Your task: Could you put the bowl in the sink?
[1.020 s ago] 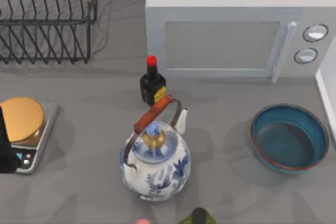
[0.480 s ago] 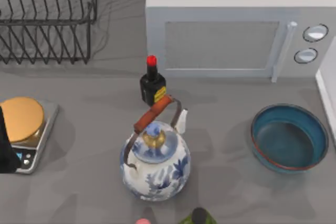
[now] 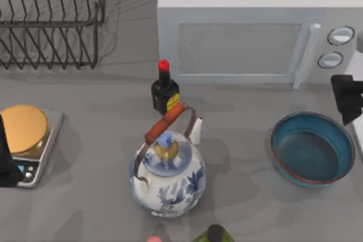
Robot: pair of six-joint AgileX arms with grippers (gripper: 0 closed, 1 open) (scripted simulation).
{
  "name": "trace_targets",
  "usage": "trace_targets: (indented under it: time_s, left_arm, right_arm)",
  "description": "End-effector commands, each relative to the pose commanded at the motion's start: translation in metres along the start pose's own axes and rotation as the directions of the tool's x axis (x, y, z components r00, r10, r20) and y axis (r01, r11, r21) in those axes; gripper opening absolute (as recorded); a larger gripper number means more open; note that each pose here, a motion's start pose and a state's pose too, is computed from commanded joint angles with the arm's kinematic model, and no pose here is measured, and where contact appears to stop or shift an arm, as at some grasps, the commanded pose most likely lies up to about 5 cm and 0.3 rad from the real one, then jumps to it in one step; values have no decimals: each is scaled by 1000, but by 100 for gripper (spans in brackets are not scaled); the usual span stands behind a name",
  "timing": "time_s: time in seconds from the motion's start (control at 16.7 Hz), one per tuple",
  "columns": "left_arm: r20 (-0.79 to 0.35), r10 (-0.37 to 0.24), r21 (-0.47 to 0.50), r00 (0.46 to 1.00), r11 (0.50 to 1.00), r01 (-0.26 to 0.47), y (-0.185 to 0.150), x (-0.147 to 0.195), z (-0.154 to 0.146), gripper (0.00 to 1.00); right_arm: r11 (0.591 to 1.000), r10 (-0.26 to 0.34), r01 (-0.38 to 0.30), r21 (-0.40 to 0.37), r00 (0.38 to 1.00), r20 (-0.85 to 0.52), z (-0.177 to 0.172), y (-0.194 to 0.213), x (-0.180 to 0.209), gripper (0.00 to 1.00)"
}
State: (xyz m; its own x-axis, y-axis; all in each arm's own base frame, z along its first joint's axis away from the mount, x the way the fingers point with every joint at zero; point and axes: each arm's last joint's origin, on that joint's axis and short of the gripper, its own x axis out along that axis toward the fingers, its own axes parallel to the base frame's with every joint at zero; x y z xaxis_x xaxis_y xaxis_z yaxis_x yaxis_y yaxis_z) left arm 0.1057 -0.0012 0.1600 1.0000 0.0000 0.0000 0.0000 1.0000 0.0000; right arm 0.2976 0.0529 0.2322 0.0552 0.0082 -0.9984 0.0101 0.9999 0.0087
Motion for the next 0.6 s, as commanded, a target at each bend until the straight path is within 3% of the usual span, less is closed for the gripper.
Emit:
trace_targets:
  time_s: [0.6]
  left_arm:
    - [0, 0, 0, 1000, 1000, 0, 0, 0, 0, 100]
  right_arm:
    - [1000, -9, 9, 1, 998, -57, 13, 4, 9, 100]
